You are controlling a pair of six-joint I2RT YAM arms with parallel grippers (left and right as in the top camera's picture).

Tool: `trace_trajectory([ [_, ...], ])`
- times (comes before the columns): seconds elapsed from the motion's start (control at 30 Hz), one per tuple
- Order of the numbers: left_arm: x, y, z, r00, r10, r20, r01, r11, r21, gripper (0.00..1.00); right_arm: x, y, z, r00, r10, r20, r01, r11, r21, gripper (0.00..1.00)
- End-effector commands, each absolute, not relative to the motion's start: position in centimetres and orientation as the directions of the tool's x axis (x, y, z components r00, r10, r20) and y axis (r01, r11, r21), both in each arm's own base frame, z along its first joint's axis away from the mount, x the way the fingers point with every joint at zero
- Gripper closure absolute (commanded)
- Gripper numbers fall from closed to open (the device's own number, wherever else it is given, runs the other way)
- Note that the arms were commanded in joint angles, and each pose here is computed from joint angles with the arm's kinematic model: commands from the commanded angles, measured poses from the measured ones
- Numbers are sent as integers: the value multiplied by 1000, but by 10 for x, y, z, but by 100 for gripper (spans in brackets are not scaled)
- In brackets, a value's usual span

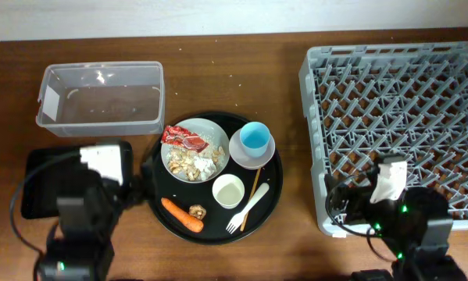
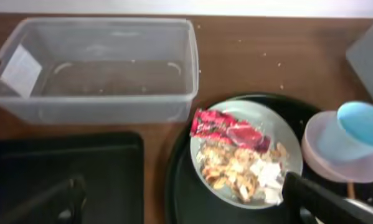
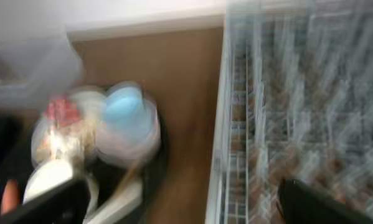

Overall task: Sort waste into correct bins and load items into the dishwasher rack
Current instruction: 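Reach the left gripper to the plate and grasp the red wrapper and tissue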

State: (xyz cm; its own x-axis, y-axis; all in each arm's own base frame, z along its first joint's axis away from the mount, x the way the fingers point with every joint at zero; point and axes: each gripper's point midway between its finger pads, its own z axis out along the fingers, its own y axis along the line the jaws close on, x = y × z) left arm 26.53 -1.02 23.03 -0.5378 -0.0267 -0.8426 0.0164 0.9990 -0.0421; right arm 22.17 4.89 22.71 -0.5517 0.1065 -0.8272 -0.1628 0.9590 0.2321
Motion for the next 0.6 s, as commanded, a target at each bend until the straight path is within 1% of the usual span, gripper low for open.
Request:
trace_trajectory([
  [0.0,285,-32,244,-697,-12,-717,105,987,-119,1,221,51,234,-715,88,-694,-125,960,251,1],
  [0.03,288,-37,240,-759,-10,-651,113,983,-146,1,222,51,231,-767,85,-636,-106,960,257,1],
  [0.1,300,-38,221,-815,-8,-579,101,982,-157,1,225,51,217,-838,83,-539,-73,962,262,1],
  [0.13,312,-50,208,-835,-8,-550,133,967,-216,1,229,51,205,-867,80,-491,-59,964,261,1],
  [0.2,326,-72,199,-852,-37,-523,168,926,-340,1,232,52,198,-885,79,-459,-49,964,261,1],
  [0.23,331,-74,192,-870,-97,-483,111,917,-383,1,233,52,195,-890,79,-449,-46,964,262,1],
  [0.27,338,-74,165,-906,-254,-339,-80,888,-452,1,234,52,193,-894,79,-441,-44,964,262,1],
  [0.3,341,-74,141,-903,-376,-205,-243,845,-477,1,234,52,193,-894,79,-442,-44,964,262,1],
  [0.33,345,-74,120,-892,-435,-124,-333,817,-471,1,233,52,193,-895,79,-439,-43,964,262,1],
  [0.37,349,-74,108,-885,-457,-89,-369,805,-465,2,233,52,193,-895,79,-439,-43,964,262,1],
  [0.4,355,-76,90,-887,-457,-62,-383,804,-454,5,233,52,193,-895,79,-439,-43,964,262,1],
  [0.43,363,-83,78,-896,-439,-67,-364,812,-456,6,233,52,193,-895,79,-439,-43,964,262,1],
  [0.5,376,-95,71,-905,-410,-117,-317,830,-459,6,233,52,193,-895,79,-438,-43,964,262,1],
  [0.53,377,-99,68,-908,-397,-132,-304,844,-442,10,233,52,193,-896,79,-437,-43,964,262,1],
  [0.57,376,-104,66,-913,-383,-137,-294,854,-429,11,233,52,193,-896,79,-436,-43,964,262,1],
])
